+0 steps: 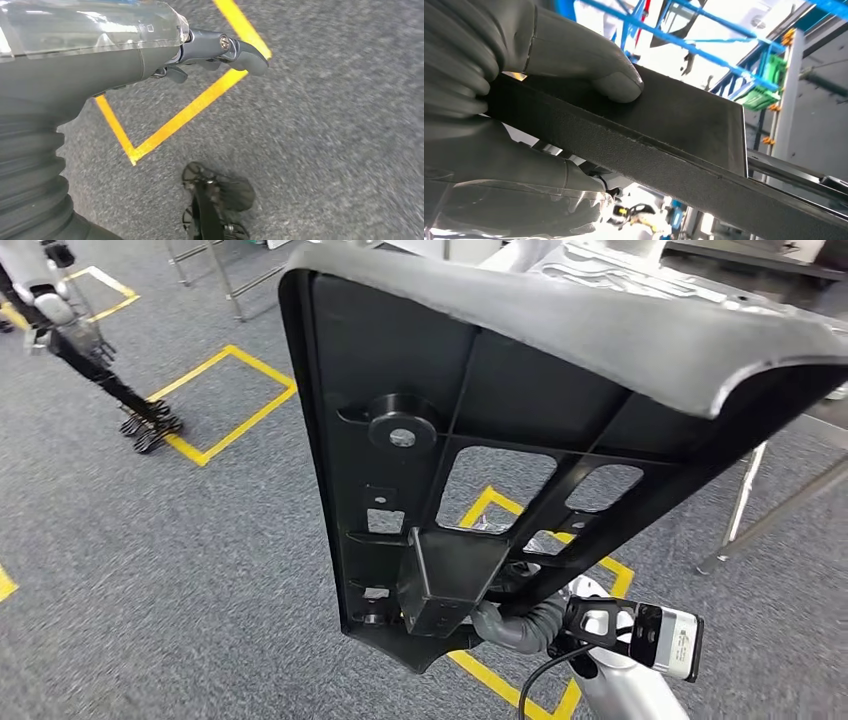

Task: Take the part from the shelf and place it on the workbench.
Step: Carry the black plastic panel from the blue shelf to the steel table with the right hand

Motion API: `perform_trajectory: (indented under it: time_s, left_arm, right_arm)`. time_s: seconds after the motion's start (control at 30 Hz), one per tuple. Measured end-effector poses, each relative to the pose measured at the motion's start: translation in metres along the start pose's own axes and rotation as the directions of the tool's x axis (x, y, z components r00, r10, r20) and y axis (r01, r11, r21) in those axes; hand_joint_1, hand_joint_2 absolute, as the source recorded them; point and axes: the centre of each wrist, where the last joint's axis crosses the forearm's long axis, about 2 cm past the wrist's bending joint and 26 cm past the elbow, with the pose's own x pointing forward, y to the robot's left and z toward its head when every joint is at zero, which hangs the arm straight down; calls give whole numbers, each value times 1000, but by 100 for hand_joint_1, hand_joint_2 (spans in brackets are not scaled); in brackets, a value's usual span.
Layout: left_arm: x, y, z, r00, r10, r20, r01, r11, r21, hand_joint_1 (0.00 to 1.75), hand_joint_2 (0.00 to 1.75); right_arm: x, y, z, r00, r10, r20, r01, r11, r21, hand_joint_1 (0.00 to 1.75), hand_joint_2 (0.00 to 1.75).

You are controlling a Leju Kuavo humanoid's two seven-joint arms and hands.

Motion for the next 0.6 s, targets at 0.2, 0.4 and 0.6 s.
perform_trajectory:
  time_s: [0.2,0.4,0.6]
  left_arm:
    - [3,-1,-1,1000,4,10,-4,1000,-7,0,175]
    - [1,0,0,1000,3,7,-3,1000,-7,0,175]
    - [3,-2,-1,1000,5,10,-5,1000,-5,0,175]
  right_arm:
    - [0,-1,0,1000,5,-6,-5,1000,-3,175,175]
    - [-1,-3,1,1000,10,-14,-10,1000,-4,175,175]
    - [-1,-4,0,1000,12,-18,-12,1000,1,175,175]
